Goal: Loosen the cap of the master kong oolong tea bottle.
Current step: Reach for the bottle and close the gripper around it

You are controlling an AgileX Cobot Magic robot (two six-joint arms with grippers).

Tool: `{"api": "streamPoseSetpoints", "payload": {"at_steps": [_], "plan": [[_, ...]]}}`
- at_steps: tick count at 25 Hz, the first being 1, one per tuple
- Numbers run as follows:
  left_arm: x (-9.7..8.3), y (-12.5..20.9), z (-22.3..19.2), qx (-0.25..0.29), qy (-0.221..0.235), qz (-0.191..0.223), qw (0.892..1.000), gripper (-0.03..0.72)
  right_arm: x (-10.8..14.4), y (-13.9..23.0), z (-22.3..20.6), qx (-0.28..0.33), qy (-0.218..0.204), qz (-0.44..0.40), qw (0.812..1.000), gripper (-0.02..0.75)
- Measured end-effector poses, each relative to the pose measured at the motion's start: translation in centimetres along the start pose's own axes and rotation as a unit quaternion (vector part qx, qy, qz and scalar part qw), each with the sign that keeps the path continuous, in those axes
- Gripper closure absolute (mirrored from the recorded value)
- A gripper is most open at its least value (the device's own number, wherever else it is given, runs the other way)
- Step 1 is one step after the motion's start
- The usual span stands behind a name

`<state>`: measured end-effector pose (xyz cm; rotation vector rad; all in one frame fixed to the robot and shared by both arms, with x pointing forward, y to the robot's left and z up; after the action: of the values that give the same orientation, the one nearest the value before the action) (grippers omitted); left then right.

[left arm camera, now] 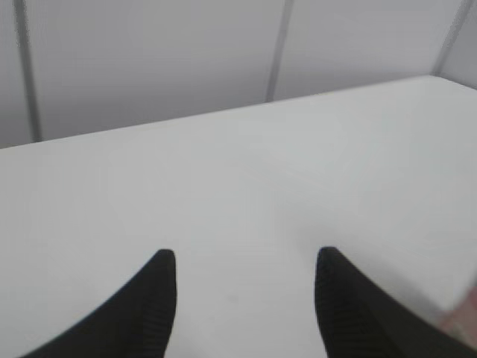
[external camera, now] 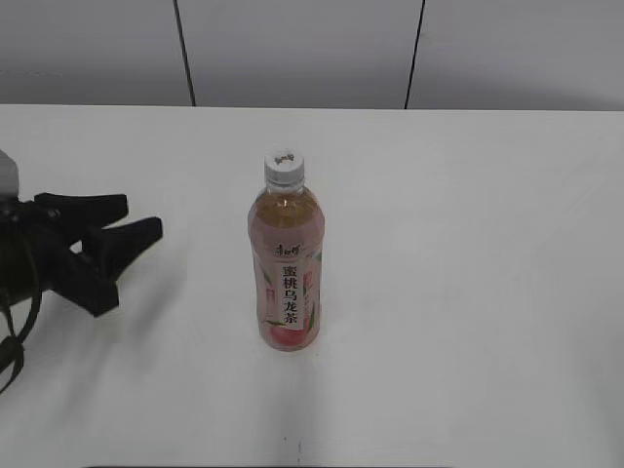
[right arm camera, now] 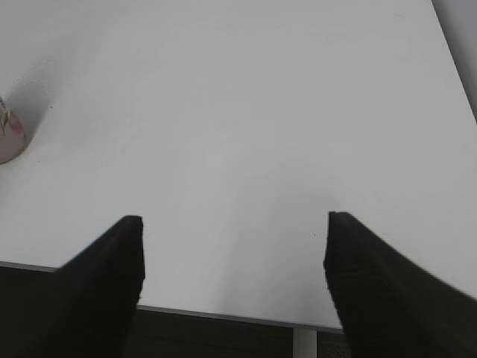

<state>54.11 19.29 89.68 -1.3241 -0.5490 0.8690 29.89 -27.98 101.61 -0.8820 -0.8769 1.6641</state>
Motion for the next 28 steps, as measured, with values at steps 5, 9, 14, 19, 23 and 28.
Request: {"api": "streamPoseSetpoints", "payload": {"at_steps": [5,9,14,19,23,28], "plan": [[-3.6,1.1,0.4,0.026,0.105,-0.041,0.993,0.320,0.0,0.0,0.0,0.000,0.000,0.000,1.000,0.166],[-4.7,1.5,0.7,0.035,0.140,-0.055,0.988,0.245,0.0,0.0,0.0,0.000,0.000,0.000,1.000,0.166],[-4.9,1.5,0.7,0.035,0.143,-0.056,0.987,0.048,0.0,0.0,0.0,0.000,0.000,0.000,1.000,0.166],[-6.4,0.9,-0.3,0.024,0.161,-0.063,0.985,0.028,0.0,0.0,0.0,0.000,0.000,0.000,1.000,0.166],[-7.8,0.2,-1.2,0.013,0.181,-0.073,0.981,0.030,0.0,0.0,0.0,0.000,0.000,0.000,1.000,0.166],[-9.2,-0.2,-2.4,0.003,0.203,-0.079,0.976,0.043,0.0,0.0,0.0,0.000,0.000,0.000,1.000,0.166]]}}
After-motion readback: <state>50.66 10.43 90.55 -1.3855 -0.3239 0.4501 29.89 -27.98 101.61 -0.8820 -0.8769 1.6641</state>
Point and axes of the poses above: a point on each arm's last joint axis where the gripper is mounted, z pointing back along that axis away from the gripper, x along the wrist's bending axis when the last joint is at zero, y = z × x, the point moved 8 cm from there along -z, pointing out along that axis toward the gripper, and after that the axes turned 3 degrees about z, right-handed, at the moved point
